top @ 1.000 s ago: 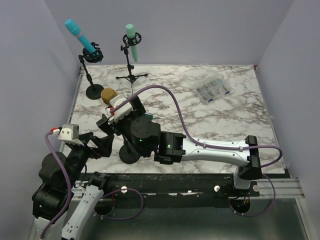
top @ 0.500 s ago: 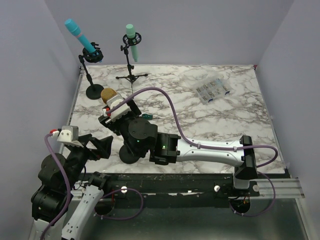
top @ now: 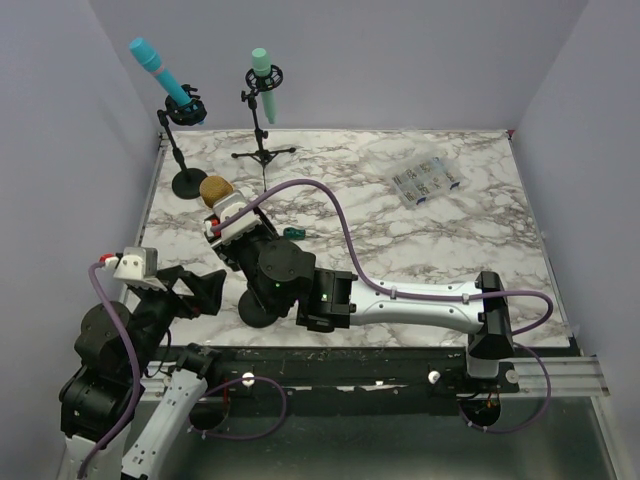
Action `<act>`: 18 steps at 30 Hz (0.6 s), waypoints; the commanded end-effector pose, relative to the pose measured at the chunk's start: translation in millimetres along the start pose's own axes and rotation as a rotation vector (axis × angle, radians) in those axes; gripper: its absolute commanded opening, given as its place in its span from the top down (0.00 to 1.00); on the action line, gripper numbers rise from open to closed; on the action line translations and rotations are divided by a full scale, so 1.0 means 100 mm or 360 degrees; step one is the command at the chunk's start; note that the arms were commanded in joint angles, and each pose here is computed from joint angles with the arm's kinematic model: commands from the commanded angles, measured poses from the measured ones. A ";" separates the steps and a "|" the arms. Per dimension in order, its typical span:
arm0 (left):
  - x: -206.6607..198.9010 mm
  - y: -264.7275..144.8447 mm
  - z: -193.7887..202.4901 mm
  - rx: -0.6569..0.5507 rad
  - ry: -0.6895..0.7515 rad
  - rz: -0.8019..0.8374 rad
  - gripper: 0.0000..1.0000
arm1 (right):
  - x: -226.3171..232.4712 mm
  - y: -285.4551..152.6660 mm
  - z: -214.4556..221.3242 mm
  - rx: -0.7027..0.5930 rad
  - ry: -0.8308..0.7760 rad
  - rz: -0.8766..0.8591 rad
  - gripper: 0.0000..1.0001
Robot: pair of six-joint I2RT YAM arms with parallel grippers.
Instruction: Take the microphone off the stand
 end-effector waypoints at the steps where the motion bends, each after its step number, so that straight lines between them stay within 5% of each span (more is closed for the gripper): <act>1: -0.06 0.06 -0.04 0.0044 -0.0006 0.0023 0.01 | 0.00 0.00 0.06 0.0008 -0.0009 0.0014 0.94; 18: -0.27 0.28 -0.12 0.0119 0.0176 0.0222 0.02 | -0.07 0.04 0.14 0.0074 0.0104 -0.0111 0.99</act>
Point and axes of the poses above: each gripper's point midway between its finger pads, its own y axis out along the fingers, its own x axis along the line the jaws close on, z = x × y, the point moved 1 cm from there along -y, back along the fingers
